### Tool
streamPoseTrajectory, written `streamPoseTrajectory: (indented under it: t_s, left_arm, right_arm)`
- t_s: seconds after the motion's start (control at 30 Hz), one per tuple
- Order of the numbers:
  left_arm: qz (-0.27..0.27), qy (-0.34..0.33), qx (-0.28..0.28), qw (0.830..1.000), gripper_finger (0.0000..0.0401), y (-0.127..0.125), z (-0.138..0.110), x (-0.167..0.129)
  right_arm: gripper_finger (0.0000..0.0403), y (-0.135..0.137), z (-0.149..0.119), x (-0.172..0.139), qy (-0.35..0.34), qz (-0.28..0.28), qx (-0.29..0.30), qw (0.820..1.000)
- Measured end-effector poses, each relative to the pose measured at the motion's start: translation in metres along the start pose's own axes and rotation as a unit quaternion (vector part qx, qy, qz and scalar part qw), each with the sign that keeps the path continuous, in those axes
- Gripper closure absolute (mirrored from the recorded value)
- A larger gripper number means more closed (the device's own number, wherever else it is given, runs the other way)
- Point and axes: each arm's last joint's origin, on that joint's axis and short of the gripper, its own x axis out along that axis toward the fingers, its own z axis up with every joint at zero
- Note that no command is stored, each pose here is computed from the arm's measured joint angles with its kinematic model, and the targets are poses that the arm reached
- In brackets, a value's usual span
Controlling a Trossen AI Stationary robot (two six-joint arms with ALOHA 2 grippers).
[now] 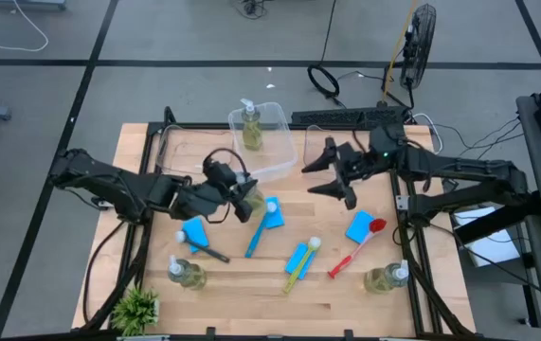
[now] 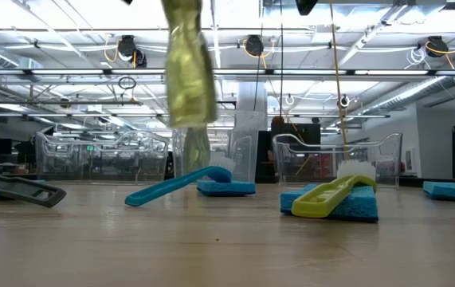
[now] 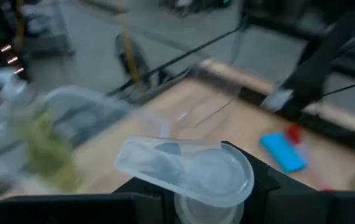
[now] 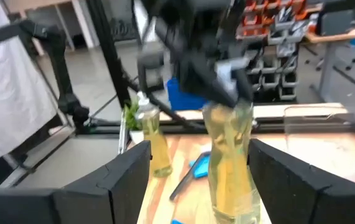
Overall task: Pick & Place Kitchen Sink Supplies
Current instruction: Put the dishwashing liquid bottle into the white bin
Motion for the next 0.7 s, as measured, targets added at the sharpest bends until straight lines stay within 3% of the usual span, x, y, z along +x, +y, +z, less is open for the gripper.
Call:
streamPoseTrajectory:
  t_s: [0.2,0.7]
  left_arm:
    - [-0.065,-0.036,-0.008,0.997,0.0294,-0.001,0.028,0.004]
    - [-0.124,-0.063,-0.035,0.99,0.0294,-0.001,0.044,0.006]
  right_arm:
    - [0.0129,0.001,-0.012,0.021,0.025,0.017,-0.012,0.999]
    - [0.0041,-0.01,-0.019,0.047,-0.003,0.021,-0.017,1.0]
